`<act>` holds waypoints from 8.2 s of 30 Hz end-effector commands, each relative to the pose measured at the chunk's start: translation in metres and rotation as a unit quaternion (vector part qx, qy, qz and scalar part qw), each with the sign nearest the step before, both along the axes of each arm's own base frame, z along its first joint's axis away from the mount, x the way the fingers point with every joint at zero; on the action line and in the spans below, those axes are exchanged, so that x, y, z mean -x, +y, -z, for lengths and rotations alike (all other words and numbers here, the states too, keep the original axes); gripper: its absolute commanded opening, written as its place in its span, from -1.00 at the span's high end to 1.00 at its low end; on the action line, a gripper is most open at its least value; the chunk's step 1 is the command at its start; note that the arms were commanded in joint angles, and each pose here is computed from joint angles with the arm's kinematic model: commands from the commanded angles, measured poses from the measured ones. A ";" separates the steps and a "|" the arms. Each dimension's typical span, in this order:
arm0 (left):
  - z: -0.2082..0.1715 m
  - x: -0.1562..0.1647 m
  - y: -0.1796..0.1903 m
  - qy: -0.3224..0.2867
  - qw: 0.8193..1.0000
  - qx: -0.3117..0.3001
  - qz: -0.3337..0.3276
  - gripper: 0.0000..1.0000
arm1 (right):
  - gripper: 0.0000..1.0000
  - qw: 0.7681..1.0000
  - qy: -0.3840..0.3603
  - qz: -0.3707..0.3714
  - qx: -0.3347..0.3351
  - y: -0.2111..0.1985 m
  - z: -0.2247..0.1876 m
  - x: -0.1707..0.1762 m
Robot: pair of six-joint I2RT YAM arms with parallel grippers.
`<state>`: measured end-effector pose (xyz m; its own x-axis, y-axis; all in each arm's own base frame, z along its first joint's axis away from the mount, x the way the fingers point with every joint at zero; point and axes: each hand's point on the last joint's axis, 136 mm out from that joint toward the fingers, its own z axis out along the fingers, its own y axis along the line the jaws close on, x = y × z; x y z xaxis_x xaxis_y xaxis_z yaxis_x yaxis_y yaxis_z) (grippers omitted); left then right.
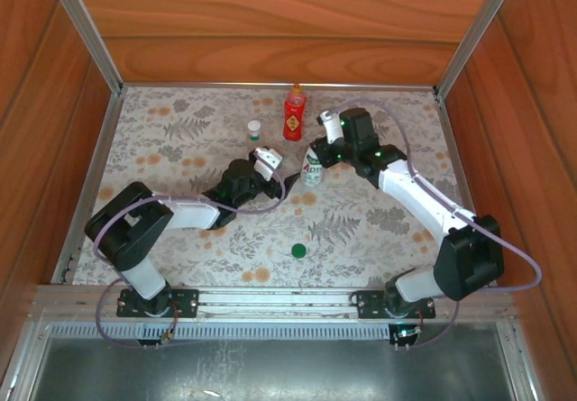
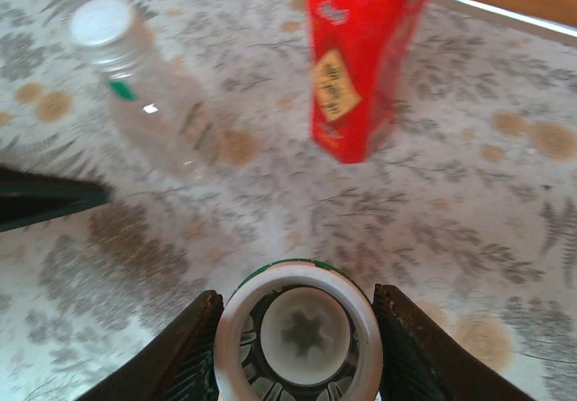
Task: Screw on the bottle caps
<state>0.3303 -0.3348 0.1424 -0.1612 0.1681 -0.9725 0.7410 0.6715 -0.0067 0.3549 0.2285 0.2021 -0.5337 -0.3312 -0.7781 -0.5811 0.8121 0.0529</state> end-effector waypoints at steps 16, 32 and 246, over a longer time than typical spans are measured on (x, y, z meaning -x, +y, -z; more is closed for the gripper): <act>-0.005 0.010 -0.047 -0.034 0.989 0.070 0.127 -0.67 | 0.21 0.995 0.020 -0.095 -0.005 0.038 0.011 0.053; -0.002 0.013 -0.046 -0.027 0.984 0.097 0.146 -0.35 | 0.20 0.995 0.026 -0.096 0.020 0.034 0.017 0.053; 0.023 0.050 -0.002 -0.018 0.979 0.041 0.197 -0.05 | 0.10 0.974 0.074 -0.199 0.083 0.067 0.003 0.073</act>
